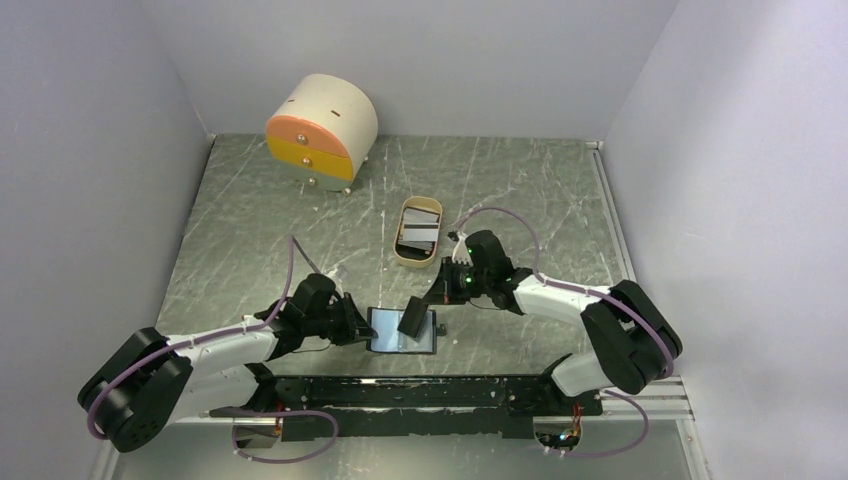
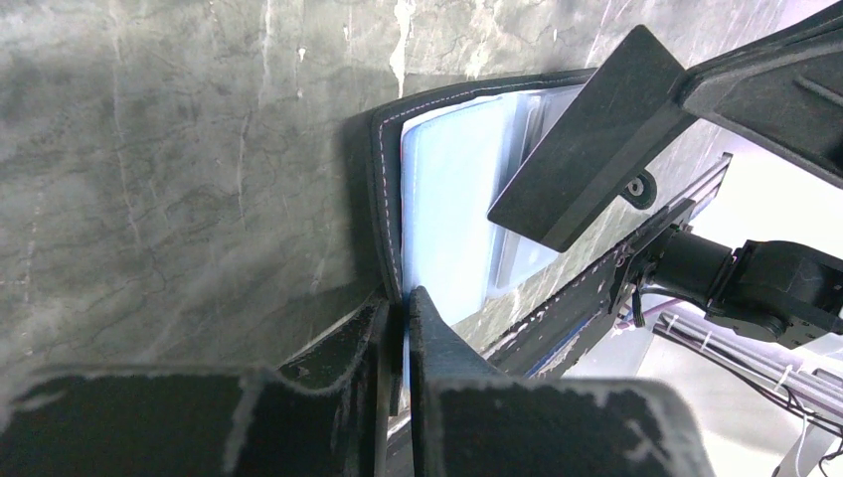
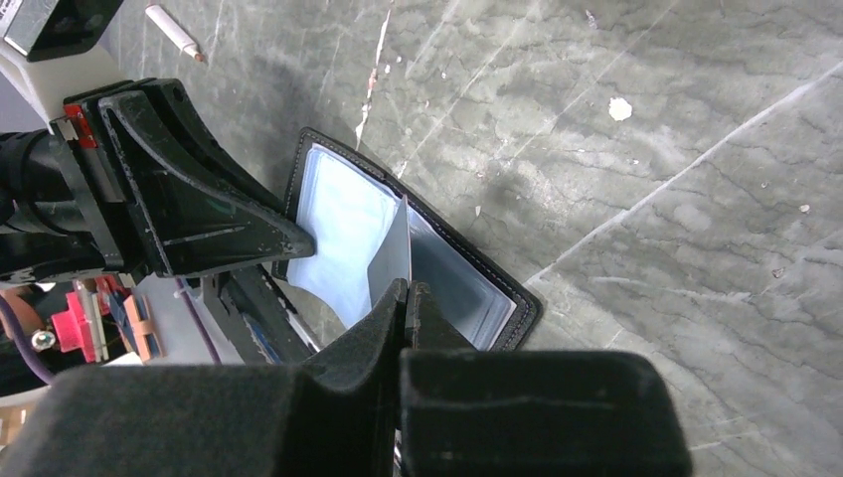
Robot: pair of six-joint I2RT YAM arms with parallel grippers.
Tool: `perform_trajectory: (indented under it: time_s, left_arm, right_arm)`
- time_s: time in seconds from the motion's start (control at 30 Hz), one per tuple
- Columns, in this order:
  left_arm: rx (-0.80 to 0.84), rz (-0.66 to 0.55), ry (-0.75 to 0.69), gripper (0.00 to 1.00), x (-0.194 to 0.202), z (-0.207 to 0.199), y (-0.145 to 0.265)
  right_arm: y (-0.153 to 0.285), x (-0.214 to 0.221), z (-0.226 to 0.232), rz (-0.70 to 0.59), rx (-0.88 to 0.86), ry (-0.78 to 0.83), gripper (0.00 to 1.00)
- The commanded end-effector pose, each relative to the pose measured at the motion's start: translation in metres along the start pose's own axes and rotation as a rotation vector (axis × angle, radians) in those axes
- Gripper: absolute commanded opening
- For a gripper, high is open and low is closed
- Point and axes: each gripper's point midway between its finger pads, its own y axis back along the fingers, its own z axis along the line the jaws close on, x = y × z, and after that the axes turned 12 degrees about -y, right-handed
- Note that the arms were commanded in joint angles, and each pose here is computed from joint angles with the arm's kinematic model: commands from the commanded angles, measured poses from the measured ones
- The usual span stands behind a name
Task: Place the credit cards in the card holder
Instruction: Insert the credit card into the card holder.
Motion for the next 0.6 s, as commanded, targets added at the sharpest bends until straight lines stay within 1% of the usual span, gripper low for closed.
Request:
perform_trajectory:
  time_s: [0.0, 0.13, 0.43, 0.57]
  left_arm:
    - [-0.017, -0.007, 0.001, 0.14, 0.0022, 0.0057, -0.0009]
    - [-0.017, -0.008, 0.003, 0.14, 0.0017, 0.0051, -0.0004]
    - [-0.009, -0.007, 0.002, 0.14, 0.0005, 0.0025, -0.0005]
    - [-0.011, -0.015, -0.006, 0.14, -0.0019, 0.0014, 0.0004]
  right_arm:
    - [0.0014, 0.0001, -0.002, 0.005, -0.009, 0.026, 0.0]
    - [0.0033, -0.0034, -0.0086, -0.007, 0.028, 0.046, 0.0]
    - [0.0015, -0.0026, -0.0029, 0.006, -0.011, 0.063, 0.0]
    - [-0.0025, 0.0036, -0.0036, 0.034, -0.027, 0.05, 0.0]
